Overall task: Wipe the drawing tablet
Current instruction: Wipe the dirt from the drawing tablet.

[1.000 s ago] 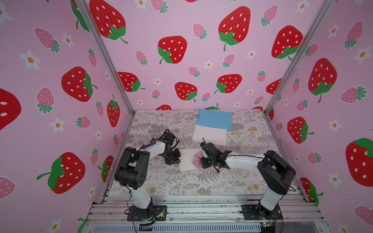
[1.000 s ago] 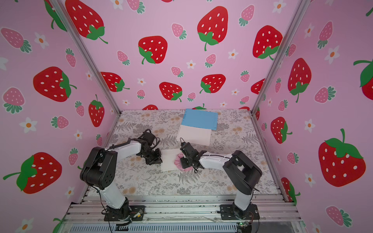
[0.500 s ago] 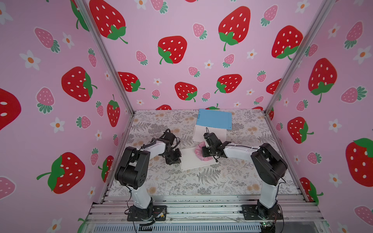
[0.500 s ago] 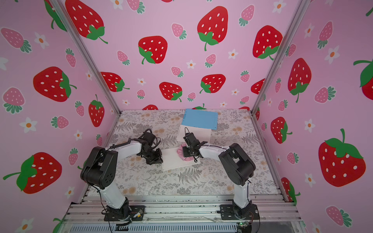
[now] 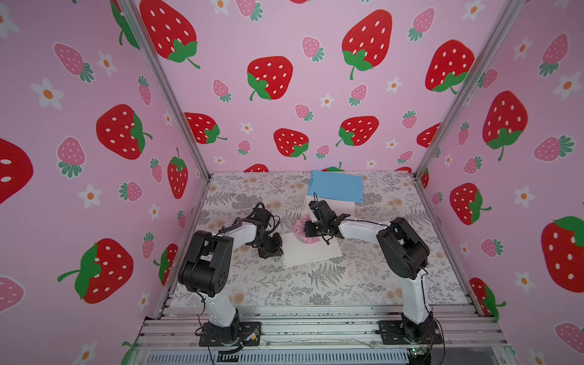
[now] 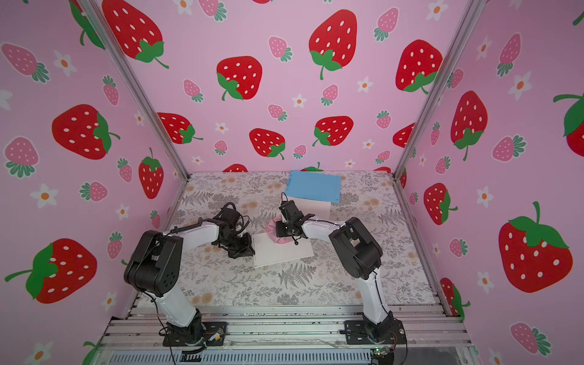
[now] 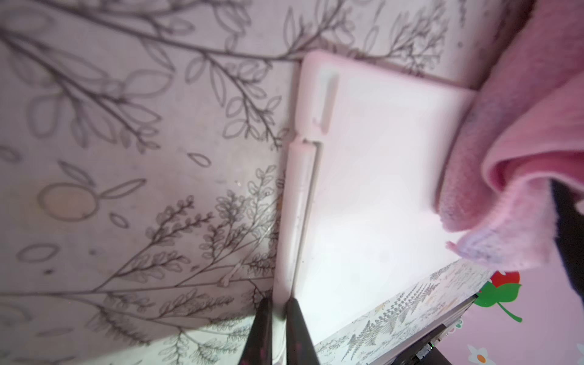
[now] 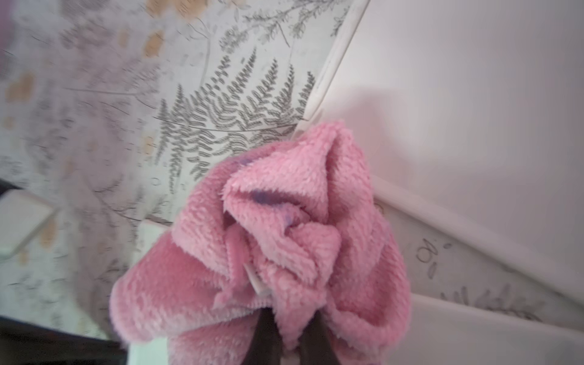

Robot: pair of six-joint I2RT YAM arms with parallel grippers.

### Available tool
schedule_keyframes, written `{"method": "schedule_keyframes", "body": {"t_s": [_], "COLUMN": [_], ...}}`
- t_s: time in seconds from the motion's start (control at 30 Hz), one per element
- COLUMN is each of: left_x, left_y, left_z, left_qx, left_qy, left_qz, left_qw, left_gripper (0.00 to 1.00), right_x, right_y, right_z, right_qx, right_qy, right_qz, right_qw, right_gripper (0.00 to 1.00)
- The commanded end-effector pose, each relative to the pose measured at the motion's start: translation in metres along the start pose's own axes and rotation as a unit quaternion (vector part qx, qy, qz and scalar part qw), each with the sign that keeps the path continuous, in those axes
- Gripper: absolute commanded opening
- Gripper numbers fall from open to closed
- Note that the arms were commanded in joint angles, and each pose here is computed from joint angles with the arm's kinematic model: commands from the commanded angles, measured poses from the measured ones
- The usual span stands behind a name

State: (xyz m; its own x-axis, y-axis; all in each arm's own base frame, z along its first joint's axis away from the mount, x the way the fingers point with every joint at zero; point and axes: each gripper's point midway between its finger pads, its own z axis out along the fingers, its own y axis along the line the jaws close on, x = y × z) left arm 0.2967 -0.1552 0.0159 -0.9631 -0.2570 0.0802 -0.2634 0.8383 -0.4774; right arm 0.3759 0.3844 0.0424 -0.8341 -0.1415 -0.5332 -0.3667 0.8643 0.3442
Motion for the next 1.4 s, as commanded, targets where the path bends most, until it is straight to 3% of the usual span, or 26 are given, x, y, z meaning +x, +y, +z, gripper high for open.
{"method": "schedule_keyframes", "body": {"t_s": [0.0,0.23,0.53,0.73,0.83,0.93,1.07,1.13,1.3,1.37], "left_x": [0.019,0.023,0.024,0.022,0.022,0.021,0.021,0.021,0.021,0.021], "left_y": [0.058,0.067,0.072,0.072,0.073,0.072,0.071,0.071,0.071,0.072], "left_z": [0.029,0.029,0.028,0.026,0.026,0.024,0.023,0.022,0.021,0.022], "left_qx": [-0.094,-0.097,-0.099,-0.103,-0.108,-0.111,-0.112,-0.113,-0.115,-0.116], "left_qy": [0.033,0.034,0.034,0.031,0.03,0.029,0.027,0.027,0.027,0.028], "left_qz": [-0.024,-0.03,-0.045,-0.056,-0.065,-0.071,-0.075,-0.076,-0.078,-0.08], "left_qw": [0.995,0.994,0.993,0.993,0.992,0.991,0.991,0.99,0.99,0.99], "left_gripper": [0.08,0.08,0.08,0.08,0.07,0.07,0.07,0.08,0.07,0.08], "right_x": [0.029,0.018,0.024,0.018,0.014,0.026,0.054,0.059,0.045,0.044], "right_y": [0.062,-0.011,0.076,-0.011,-0.026,0.0,0.068,0.075,-0.006,-0.029], "right_z": [0.02,0.014,0.035,0.015,-0.01,-0.012,0.007,0.013,-0.001,-0.016], "right_qx": [-0.043,0.02,-0.051,0.016,0.023,-0.009,-0.074,-0.075,-0.016,-0.001], "right_qy": [0.034,0.012,0.028,0.019,0.002,0.014,0.052,0.06,0.049,0.04], "right_qz": [-0.062,0.005,-0.055,0.005,-0.006,-0.036,-0.073,-0.066,0.014,0.017], "right_qw": [0.997,1.0,0.997,1.0,1.0,0.999,0.993,0.993,0.999,0.999], "right_gripper": [0.0,0.0,0.0,0.0,0.0,0.0,0.0,0.0,0.0,0.0]}}
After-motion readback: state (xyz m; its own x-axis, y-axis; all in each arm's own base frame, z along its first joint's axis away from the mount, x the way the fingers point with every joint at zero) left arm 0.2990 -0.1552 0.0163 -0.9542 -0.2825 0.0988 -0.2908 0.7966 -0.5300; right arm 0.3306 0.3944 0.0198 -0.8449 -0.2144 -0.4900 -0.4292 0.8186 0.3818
